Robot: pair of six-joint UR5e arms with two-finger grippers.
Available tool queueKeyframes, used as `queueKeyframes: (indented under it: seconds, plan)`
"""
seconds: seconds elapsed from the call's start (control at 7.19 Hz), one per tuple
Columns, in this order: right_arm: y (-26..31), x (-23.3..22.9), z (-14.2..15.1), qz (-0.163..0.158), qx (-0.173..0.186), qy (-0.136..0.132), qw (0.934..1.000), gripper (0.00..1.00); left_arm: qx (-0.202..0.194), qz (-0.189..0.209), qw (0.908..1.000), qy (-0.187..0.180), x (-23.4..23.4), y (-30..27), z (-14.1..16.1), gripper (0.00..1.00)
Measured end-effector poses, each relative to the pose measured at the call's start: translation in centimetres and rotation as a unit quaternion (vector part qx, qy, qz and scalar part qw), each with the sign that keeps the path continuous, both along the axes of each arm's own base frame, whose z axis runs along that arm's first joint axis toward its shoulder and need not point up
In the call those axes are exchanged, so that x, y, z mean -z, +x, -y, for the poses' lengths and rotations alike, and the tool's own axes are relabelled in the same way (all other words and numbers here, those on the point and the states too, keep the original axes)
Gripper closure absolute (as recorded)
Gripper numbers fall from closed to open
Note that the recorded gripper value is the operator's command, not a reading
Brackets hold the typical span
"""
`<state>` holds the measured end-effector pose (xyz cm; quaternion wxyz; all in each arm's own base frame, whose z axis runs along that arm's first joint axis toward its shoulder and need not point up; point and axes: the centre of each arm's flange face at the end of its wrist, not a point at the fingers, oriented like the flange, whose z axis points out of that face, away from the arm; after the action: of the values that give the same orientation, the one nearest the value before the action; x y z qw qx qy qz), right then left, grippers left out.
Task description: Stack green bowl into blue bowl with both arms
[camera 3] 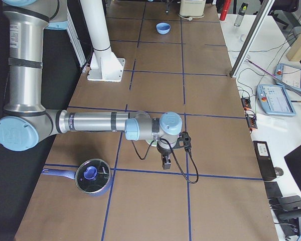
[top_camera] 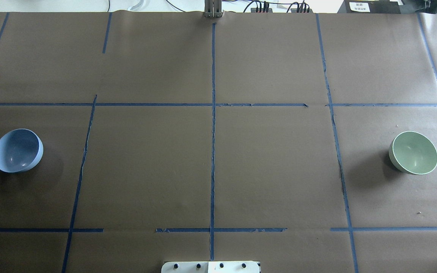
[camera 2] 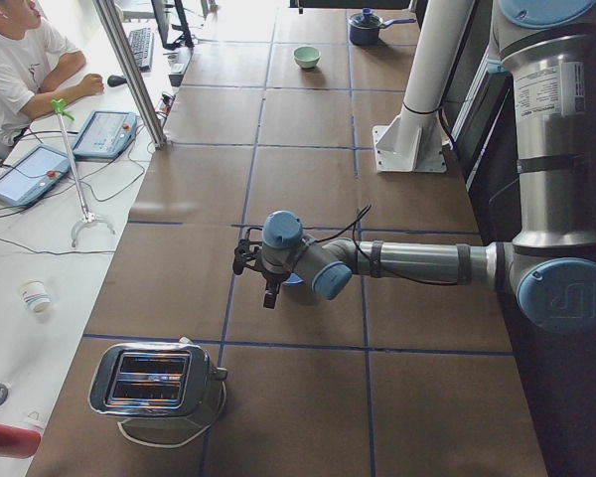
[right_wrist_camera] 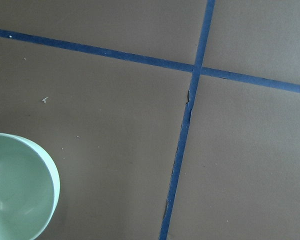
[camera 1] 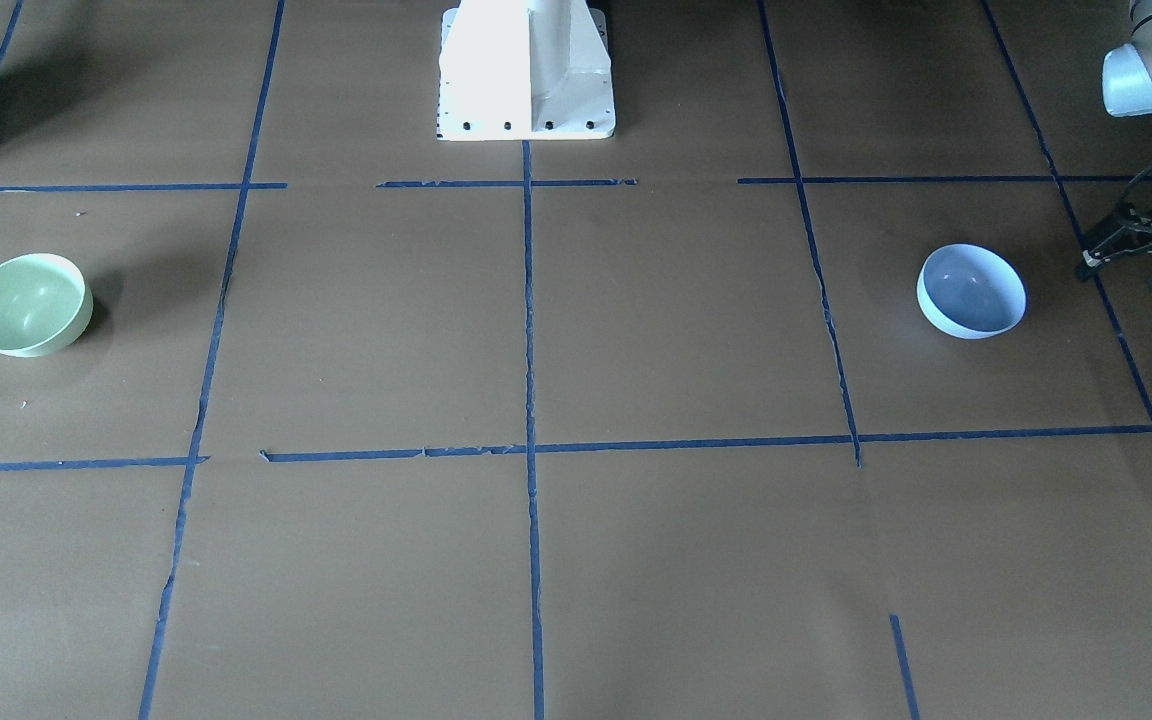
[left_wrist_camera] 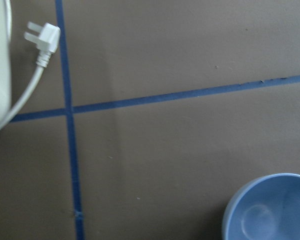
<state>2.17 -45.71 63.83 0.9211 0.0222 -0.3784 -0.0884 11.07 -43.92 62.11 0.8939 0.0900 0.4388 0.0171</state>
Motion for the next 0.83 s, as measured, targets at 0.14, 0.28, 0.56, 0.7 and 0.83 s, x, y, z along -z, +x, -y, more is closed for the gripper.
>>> queueKeyframes:
  seconds: [0.14,0.28,0.56,0.7,0.83]
  plan:
    - [0.0,-0.1,0.0,0.0,0.0,-0.001,1.0,0.0,0.002,-0.012,0.9999,-0.01,-1.0,2.6,-0.9,0.0]
    - [0.0,-0.1,0.0,0.0,0.0,-0.002,1.0,0.0,0.002,-0.009,0.9998,-0.019,-1.5,5.1,-1.7,0.15]
    - [0.0,-0.3,-0.1,0.0,0.0,-0.003,1.0,0.0,0.003,-0.002,0.9996,-0.027,-1.7,8.1,-2.7,0.92]
    - [0.0,-0.4,-0.2,0.0,0.0,-0.005,1.0,0.0,0.004,-0.002,0.9996,-0.028,-1.6,8.5,-2.8,0.95]
    - [0.0,-0.5,-0.2,0.0,0.0,-0.005,1.0,0.0,0.005,-0.004,0.9996,-0.027,-1.3,8.6,-2.8,1.0]
